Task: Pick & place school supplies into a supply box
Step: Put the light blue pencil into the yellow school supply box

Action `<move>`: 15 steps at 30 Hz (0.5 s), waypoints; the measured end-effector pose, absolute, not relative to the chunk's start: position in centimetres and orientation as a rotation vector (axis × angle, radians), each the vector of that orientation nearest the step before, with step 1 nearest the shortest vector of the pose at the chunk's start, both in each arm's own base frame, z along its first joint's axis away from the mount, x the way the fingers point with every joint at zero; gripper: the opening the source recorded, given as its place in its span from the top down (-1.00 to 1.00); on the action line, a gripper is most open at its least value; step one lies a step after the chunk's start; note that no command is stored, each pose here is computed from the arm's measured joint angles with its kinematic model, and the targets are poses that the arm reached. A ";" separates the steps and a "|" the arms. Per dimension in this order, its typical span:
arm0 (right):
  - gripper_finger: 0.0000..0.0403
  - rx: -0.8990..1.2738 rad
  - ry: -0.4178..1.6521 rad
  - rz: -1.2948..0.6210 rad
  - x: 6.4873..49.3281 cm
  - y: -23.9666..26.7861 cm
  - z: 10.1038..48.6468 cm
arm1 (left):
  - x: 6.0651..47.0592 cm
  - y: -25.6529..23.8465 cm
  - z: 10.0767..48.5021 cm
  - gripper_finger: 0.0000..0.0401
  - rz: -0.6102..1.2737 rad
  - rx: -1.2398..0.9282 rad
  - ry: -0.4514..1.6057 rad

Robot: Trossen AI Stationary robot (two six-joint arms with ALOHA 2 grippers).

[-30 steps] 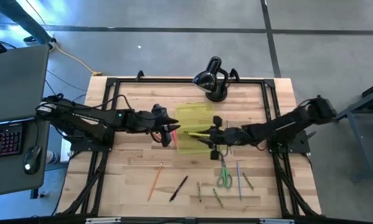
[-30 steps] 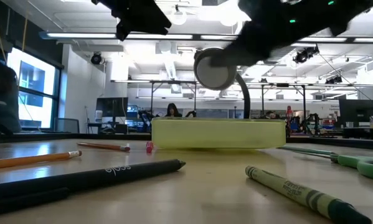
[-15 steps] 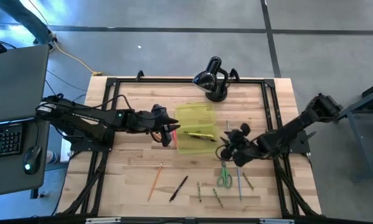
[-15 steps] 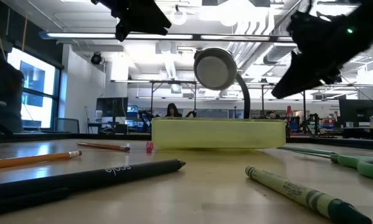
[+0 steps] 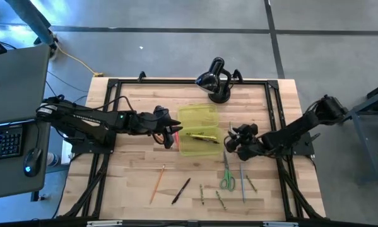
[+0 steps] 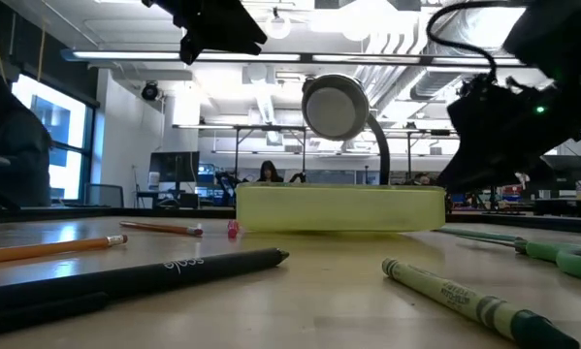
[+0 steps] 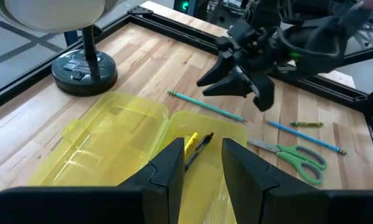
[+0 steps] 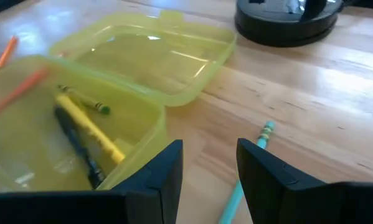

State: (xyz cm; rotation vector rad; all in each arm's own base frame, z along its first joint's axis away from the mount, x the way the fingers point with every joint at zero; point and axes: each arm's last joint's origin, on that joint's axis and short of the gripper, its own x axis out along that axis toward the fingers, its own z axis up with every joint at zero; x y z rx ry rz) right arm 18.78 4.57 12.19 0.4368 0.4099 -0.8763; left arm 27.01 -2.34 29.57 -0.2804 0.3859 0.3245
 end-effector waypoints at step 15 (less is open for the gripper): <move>0.36 0.499 0.483 -0.937 19.0 2.5 11.9 | 27.0 -2.3 29.6 0.30 0.323 -0.279 0.387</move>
